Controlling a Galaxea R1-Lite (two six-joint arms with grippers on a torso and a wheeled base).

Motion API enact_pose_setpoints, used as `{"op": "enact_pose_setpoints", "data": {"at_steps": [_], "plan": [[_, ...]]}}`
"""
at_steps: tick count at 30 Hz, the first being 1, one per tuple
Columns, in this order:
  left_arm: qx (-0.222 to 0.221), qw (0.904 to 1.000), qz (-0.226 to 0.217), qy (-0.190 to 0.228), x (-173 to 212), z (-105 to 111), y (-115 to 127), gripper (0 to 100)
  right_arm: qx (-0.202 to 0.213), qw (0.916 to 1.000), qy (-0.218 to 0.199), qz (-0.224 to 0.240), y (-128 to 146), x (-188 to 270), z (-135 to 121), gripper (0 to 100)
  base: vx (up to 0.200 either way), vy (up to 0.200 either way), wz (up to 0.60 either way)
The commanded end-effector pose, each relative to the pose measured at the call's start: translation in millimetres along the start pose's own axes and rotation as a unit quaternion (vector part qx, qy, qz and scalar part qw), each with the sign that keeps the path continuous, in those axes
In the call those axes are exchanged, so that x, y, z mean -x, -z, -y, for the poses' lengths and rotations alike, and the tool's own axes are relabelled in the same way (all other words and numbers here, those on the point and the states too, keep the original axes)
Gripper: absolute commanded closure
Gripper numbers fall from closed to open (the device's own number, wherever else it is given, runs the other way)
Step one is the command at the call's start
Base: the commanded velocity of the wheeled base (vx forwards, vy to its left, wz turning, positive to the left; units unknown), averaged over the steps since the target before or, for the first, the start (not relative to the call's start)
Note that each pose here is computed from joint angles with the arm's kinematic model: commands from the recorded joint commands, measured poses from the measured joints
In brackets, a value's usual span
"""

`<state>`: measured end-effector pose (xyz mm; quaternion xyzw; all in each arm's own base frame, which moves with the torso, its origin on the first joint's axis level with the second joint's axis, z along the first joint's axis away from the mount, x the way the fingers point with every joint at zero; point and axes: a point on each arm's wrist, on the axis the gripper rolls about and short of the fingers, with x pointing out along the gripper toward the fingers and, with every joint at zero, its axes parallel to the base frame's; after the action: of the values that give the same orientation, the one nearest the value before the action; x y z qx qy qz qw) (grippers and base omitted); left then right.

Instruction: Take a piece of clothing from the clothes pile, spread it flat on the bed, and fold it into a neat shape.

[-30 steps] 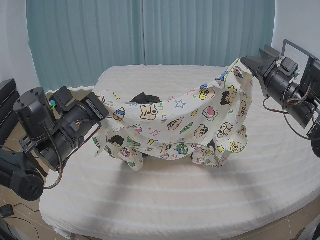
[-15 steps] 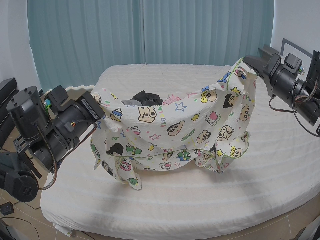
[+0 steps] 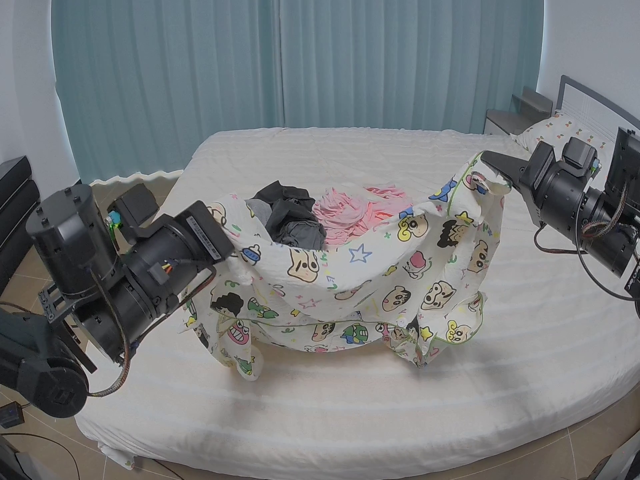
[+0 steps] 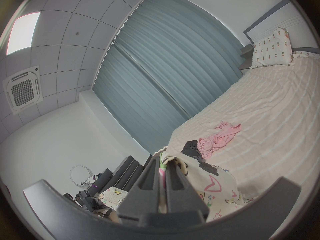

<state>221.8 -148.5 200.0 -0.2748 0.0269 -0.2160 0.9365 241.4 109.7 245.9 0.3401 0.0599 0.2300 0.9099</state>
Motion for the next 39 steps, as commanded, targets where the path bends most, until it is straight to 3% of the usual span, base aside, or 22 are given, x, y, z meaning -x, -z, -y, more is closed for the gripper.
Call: {"op": "enact_pose_setpoints", "data": {"at_steps": [1, 11, 29, 39], "plan": [[-0.002, 0.9998, -0.021, 0.003, -5, 3, 13, 100, -0.001, 1.0000, 0.007, -0.007, 4, 3, 4, 100, 0.000, -0.200, 0.00], [0.003, 0.9995, -0.016, 0.026, -8, 15, 11, 100, 0.005, 0.9995, -0.004, 0.031, -16, 16, -4, 100, 0.000, -0.200, 0.00], [-0.004, 0.9973, -0.069, 0.025, -16, 18, 46, 100, 0.003, 0.9992, 0.036, 0.020, -8, 24, 17, 100, 0.000, -0.200, 0.00], [-0.004, 0.9963, -0.078, 0.036, -12, 27, 52, 100, 0.003, 0.9985, 0.040, 0.038, -18, 39, 22, 100, 0.000, -0.200, 0.00]]}}
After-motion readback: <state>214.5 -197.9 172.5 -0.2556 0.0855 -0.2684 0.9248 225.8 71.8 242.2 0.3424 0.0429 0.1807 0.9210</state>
